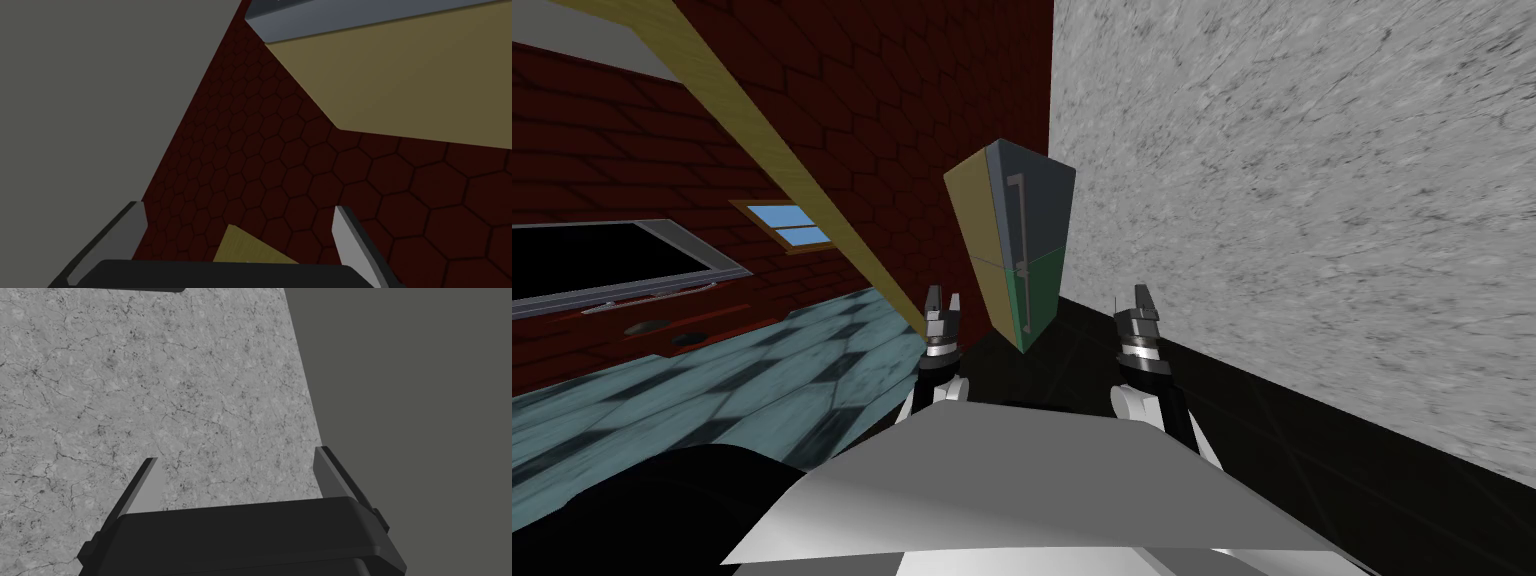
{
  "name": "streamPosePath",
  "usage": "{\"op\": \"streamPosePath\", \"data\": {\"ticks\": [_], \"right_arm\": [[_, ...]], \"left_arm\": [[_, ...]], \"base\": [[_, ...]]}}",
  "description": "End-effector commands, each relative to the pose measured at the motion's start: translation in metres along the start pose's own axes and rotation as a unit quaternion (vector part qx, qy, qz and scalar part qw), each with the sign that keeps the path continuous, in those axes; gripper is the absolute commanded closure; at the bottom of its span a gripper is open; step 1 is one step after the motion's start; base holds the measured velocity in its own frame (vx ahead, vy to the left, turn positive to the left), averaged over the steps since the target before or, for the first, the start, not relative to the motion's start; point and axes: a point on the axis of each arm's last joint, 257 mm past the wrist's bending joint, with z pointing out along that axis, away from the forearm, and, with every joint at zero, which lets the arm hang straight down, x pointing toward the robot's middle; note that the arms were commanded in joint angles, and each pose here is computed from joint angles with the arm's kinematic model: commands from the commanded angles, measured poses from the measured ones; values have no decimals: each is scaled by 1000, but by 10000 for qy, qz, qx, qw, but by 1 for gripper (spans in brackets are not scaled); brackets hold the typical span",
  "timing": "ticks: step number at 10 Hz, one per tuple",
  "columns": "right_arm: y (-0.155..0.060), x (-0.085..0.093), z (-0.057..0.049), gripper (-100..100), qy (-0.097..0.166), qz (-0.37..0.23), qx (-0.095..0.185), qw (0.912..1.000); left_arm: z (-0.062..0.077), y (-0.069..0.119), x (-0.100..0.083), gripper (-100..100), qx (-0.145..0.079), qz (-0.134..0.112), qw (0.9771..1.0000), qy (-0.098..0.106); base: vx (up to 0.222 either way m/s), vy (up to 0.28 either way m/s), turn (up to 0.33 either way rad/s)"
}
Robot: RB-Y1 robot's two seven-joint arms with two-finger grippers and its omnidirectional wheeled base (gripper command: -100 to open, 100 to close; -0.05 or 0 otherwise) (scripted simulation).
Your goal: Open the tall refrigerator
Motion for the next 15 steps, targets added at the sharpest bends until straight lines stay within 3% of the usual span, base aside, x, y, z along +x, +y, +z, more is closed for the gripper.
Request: {"op": "streamPosePath", "data": {"ticks": [1,9,10,15], "right_arm": [[0,0,0,0,0,0,0,10000],[0,0,0,0,0,0,-2,10000],[0,0,0,0,0,0,-2,10000],[0,0,0,0,0,0,2,10000]], "left_arm": [[0,0,0,0,0,0,10000,0],[0,0,0,0,2,0,10000,0],[1,1,5,-100,-10,70,9998,208],[11,10,21,-100,-215,315,9963,765]], "base": [[0,0,0],[0,0,0],[13,-4,-14],[37,-16,-23]]}}
